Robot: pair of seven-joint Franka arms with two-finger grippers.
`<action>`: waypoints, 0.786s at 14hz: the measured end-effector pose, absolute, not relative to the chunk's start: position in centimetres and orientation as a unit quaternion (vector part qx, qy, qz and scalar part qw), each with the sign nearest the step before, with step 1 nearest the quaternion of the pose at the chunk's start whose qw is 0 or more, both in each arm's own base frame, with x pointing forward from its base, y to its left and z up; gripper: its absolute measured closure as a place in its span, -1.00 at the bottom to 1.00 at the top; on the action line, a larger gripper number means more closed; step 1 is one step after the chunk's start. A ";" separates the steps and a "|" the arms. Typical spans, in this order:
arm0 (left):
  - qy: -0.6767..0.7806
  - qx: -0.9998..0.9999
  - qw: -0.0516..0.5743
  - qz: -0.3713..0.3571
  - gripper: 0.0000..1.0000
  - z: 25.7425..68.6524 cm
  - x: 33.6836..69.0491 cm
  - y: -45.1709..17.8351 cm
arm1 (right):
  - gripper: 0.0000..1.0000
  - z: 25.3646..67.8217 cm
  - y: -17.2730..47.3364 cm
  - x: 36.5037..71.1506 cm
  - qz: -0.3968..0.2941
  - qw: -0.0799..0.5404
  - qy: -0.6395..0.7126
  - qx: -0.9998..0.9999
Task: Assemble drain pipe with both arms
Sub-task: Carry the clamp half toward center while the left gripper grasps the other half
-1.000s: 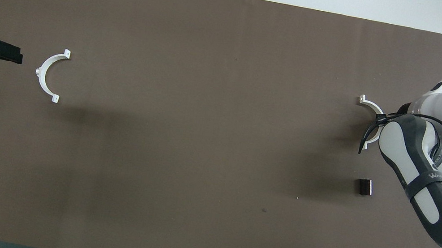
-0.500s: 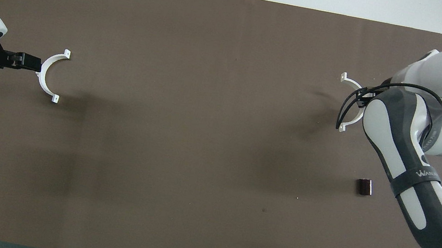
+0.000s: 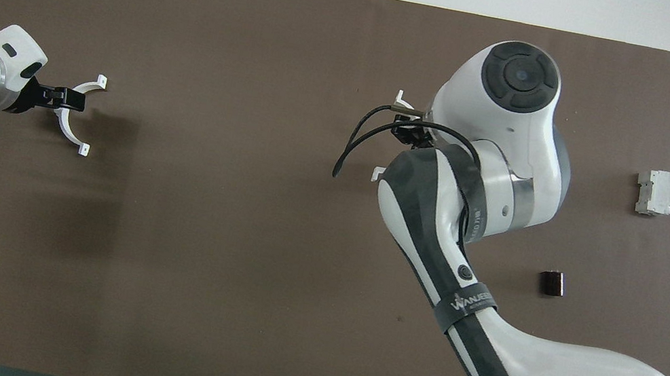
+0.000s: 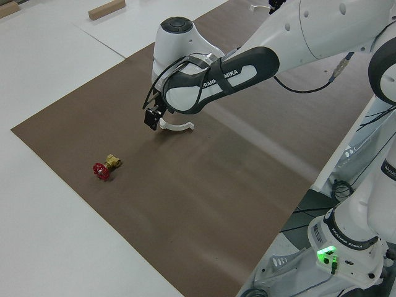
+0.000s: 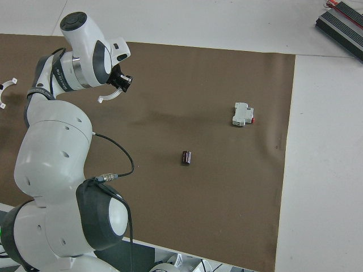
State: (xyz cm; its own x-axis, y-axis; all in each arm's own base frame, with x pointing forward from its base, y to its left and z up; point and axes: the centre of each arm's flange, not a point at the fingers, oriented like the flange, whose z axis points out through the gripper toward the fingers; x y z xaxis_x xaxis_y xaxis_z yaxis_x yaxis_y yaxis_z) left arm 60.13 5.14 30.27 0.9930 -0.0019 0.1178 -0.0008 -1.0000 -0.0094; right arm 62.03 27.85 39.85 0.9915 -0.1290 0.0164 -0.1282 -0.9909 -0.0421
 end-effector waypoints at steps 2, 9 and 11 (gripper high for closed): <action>0.005 -0.998 0.005 -0.057 -0.69 29.8 60.1 5.1 | 0.59 38.1 31.0 61.1 -0.004 0.015 0.042 -0.999; 0.007 -0.998 0.005 -0.056 0.58 29.9 60.2 5.2 | 0.59 36.1 34.8 61.3 -0.012 0.015 0.018 -1.000; 0.007 -0.998 0.005 -0.056 0.59 29.9 60.1 5.2 | 0.59 35.0 34.7 61.2 -0.011 0.014 0.018 -1.000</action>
State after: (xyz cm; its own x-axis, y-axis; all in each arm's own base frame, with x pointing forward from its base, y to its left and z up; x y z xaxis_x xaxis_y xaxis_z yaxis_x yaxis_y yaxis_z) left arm 60.15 5.16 29.94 0.9936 -0.0136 0.1123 -0.0125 -0.9999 -0.0107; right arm 61.22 34.73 35.04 0.9991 -0.0371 0.0215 -0.0365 -0.9989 -0.0283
